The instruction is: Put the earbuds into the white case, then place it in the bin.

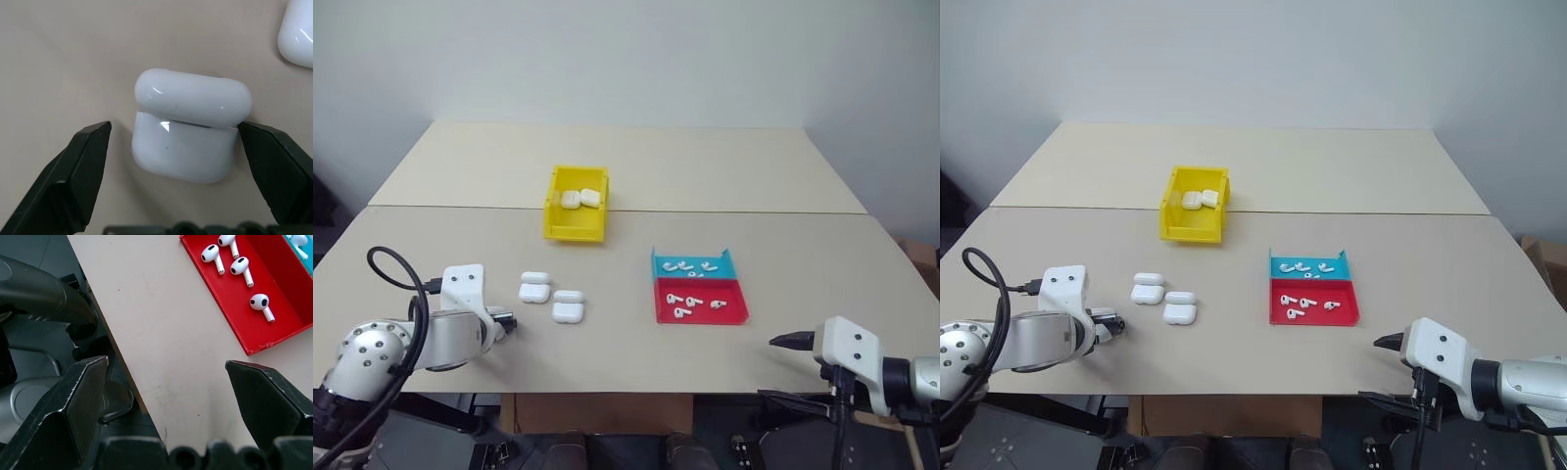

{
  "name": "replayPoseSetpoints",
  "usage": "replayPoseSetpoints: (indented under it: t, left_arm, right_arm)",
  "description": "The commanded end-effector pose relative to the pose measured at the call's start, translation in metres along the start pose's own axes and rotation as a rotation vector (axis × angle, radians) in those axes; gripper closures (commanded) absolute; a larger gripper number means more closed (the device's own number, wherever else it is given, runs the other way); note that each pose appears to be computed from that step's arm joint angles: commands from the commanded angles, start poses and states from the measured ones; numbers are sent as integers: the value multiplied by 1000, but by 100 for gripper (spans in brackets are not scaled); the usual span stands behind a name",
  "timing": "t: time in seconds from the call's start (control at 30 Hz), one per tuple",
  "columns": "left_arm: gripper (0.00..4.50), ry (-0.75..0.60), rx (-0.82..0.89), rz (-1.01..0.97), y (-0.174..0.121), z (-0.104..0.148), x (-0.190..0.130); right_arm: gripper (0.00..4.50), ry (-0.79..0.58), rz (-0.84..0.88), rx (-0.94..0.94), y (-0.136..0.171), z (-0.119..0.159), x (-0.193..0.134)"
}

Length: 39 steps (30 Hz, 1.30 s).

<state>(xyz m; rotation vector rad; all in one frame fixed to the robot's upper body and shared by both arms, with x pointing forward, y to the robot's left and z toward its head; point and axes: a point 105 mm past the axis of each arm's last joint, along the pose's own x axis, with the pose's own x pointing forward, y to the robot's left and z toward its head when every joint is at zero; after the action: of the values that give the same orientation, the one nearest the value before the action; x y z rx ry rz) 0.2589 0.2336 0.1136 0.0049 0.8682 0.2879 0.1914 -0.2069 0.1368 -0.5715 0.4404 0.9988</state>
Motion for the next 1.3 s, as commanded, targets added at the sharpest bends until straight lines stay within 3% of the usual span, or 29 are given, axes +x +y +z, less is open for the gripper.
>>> replayPoseSetpoints:
  t: [0.03, 0.6, 0.83, 1.0, 1.17, 1.3]
  left_arm:
    - [0, -6, 42, -43, -2, -1, -3]
    - [0, 8, 110, -71, 2, -4, -5]
    - [170, 21, 120, -85, 2, -6, -4]
    - [171, 16, 129, -100, -1, -7, -6]
    - [171, -79, 225, -202, -12, 18, -25]
    - [171, -165, 407, -351, -14, 49, -65]
  right_arm:
    - [4, -9, -13, -17, 1, 5, 0]
    - [4, -2, -13, -6, 3, 3, 1]
    - [0, -4, -14, -5, 1, 4, 1]
    - [0, -3, -16, -4, 1, 4, 1]
    - [0, -2, -28, -12, -4, 4, 1]
    - [0, -5, -53, -39, -15, 8, -2]
